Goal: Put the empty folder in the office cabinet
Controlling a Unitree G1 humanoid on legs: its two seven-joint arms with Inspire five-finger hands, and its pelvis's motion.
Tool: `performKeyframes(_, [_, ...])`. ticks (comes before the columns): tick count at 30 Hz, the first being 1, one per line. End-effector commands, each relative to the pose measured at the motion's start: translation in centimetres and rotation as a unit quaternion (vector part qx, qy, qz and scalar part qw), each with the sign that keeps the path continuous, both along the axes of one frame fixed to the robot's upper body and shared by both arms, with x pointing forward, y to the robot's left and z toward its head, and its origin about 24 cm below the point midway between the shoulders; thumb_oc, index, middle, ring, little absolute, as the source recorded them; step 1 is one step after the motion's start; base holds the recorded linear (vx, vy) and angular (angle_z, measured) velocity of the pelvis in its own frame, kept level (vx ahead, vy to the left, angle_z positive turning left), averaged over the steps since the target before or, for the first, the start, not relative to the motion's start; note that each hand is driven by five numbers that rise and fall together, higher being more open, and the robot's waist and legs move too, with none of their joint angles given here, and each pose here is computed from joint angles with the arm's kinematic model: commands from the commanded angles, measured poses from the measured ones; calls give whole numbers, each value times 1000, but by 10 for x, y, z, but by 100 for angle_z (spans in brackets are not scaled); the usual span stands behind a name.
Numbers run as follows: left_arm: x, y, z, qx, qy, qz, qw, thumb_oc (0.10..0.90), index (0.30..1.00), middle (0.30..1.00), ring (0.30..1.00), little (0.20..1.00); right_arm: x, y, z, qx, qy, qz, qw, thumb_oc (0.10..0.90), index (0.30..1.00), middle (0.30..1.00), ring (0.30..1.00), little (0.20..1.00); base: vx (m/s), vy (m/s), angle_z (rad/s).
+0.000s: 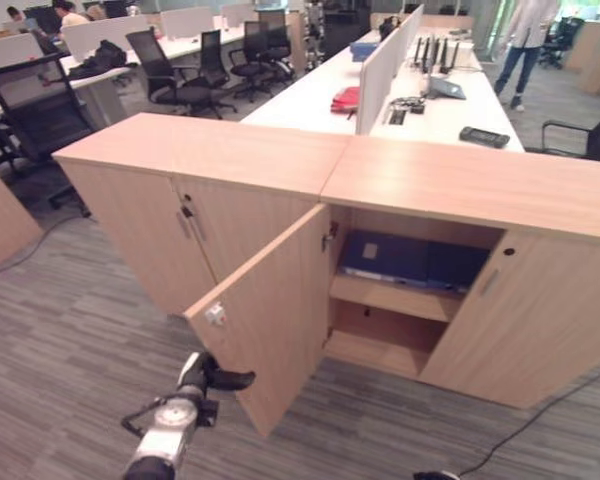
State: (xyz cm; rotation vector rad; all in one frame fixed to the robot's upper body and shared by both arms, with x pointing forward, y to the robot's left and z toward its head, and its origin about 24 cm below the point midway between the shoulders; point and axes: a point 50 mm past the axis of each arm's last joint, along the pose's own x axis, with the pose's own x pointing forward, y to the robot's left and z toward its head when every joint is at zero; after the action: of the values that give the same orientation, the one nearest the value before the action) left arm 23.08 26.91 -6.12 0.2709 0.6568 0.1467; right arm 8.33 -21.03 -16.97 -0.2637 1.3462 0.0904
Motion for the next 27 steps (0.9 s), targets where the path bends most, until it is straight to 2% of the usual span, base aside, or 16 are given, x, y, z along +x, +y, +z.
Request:
performKeyframes(1, [65, 1, 78, 18, -178, -19, 984, 800, 900, 900, 900, 900, -41, -14, -4, -31, 80, 18, 996, 800, 900, 900, 900, 900, 0, 0, 0])
performKeyframes(3, [80, -11, 95, 15, -214, -42, 976, 800, 900, 900, 900, 900, -40, -15, -3, -30, 77, 14, 996, 800, 900, 900, 900, 900, -2, 10, 2])
performKeyframes(4, [91, -32, 114, -3, -260, -73, 963, 800, 900, 900, 900, 900, -38, -14, -3, -30, 75, 11, 997, 800, 900, 900, 900, 900, -9, 14, 5])
performKeyframes(5, [91, -33, 115, -4, -260, -73, 963, 800, 900, 900, 900, 900, -38, -14, -3, -30, 74, 10, 997, 800, 900, 900, 900, 900, -14, 22, 7])
performKeyframes(6, [97, -65, 134, -33, -309, -129, 942, 800, 900, 900, 900, 900, -35, -12, -3, -29, 68, 7, 997, 800, 900, 900, 900, 900, -10, 21, 10])
performKeyframes(7, [97, -82, 144, -56, -331, -158, 929, 800, 900, 900, 900, 900, -34, -10, -4, -27, 66, 7, 997, 800, 900, 900, 900, 900, -16, 39, 13])
performKeyframes(8, [92, -121, 157, -112, -357, -226, 899, 800, 900, 900, 900, 900, -29, -6, -4, -24, 60, 16, 998, 800, 900, 900, 900, 900, -16, 42, 13])
performKeyframes(9, [88, -138, 161, -135, -359, -261, 886, 800, 900, 900, 900, 900, -28, -5, -4, -23, 60, 21, 998, 800, 900, 900, 900, 900, -17, 57, 18])
performKeyframes(10, [75, -172, 167, -182, -355, -339, 852, 800, 900, 900, 900, 900, -32, -2, -5, -27, 81, 72, 994, 800, 900, 900, 900, 900, -13, 43, 27])
performKeyframes(11, [67, -187, 168, -201, -348, -373, 836, 800, 900, 900, 900, 900, -36, 0, -6, -30, 96, 101, 990, 800, 900, 900, 900, 900, -13, 55, 35])
performKeyframes(12, [39, -231, 170, -289, -310, -465, 777, 800, 900, 900, 900, 900, -44, 3, -7, -33, 122, 139, 982, 800, 900, 900, 900, 900, -13, 36, 31])
performKeyframes(14, [34, -237, 169, -309, -297, -475, 769, 800, 900, 900, 900, 900, -44, 5, -7, -32, 119, 135, 983, 800, 900, 900, 900, 900, -17, 22, 24])
performKeyframes(15, [22, -251, 169, -345, -273, -500, 746, 800, 900, 900, 900, 900, -41, 8, -7, -27, 112, 124, 986, 800, 900, 900, 900, 900, -30, 12, 12])
performKeyframes(22, [-4, -277, 180, -446, -219, -536, 682, 800, 900, 900, 900, 900, -35, 20, -8, -16, 98, 141, 985, 800, 900, 900, 900, 900, -4, 2, 1])
performKeyframes(25, [-9, -283, 183, -471, -207, -535, 670, 800, 900, 900, 900, 900, -35, 23, -9, -13, 97, 151, 984, 800, 900, 900, 900, 900, -14, -8, 2])
performKeyframes(27, [-7, -285, 186, -482, -201, -535, 664, 800, 900, 900, 900, 900, -42, 6, -7, -28, 101, 157, 982, 800, 900, 900, 900, 900, -38, -24, 0])
